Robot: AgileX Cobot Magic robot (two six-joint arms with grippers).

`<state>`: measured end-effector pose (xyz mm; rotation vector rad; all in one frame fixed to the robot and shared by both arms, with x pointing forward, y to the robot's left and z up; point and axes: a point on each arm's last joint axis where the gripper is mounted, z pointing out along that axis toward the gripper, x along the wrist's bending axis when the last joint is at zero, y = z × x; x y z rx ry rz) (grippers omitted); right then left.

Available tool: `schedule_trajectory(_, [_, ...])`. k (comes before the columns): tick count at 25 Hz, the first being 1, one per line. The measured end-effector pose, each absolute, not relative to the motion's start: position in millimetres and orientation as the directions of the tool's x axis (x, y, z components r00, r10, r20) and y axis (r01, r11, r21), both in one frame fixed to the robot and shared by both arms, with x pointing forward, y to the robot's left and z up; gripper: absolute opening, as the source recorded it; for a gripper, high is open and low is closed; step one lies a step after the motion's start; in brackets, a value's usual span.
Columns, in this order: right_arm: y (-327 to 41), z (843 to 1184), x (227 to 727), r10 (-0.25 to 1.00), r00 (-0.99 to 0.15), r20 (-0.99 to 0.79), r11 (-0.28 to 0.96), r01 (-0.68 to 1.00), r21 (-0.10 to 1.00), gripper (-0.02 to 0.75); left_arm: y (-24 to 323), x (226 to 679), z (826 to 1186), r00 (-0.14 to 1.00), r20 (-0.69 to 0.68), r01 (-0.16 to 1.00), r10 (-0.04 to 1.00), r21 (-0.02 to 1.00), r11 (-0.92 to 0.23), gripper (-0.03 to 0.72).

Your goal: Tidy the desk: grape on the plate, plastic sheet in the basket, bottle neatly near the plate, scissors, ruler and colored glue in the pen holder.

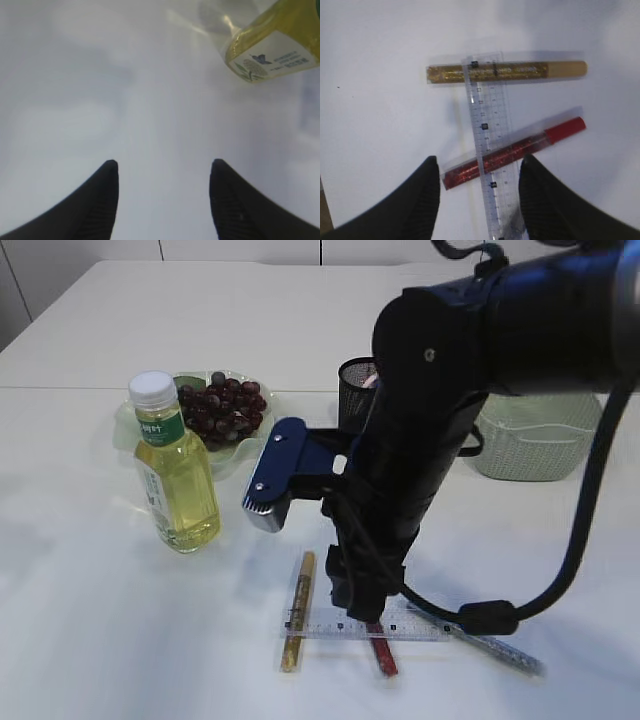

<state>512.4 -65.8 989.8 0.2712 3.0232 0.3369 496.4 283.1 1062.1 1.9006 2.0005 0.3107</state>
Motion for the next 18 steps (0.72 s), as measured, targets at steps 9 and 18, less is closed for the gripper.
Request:
schedule_trajectory(9, [-54, 958, 515, 0.112, -0.993, -0.032, 0.975, 0.103, 0.197, 0.523, 283, 498, 1063, -0.028, -0.110, 0.908, 0.994, 0.413, 0.071, 0.424])
schedule_trajectory(18, [-50, 936, 521, 0.112, -0.993, -0.027, 0.977, 0.105, 0.184, 0.524, 283, 498, 1063, -0.028, -0.110, 0.907, 0.994, 0.414, 0.071, 0.424])
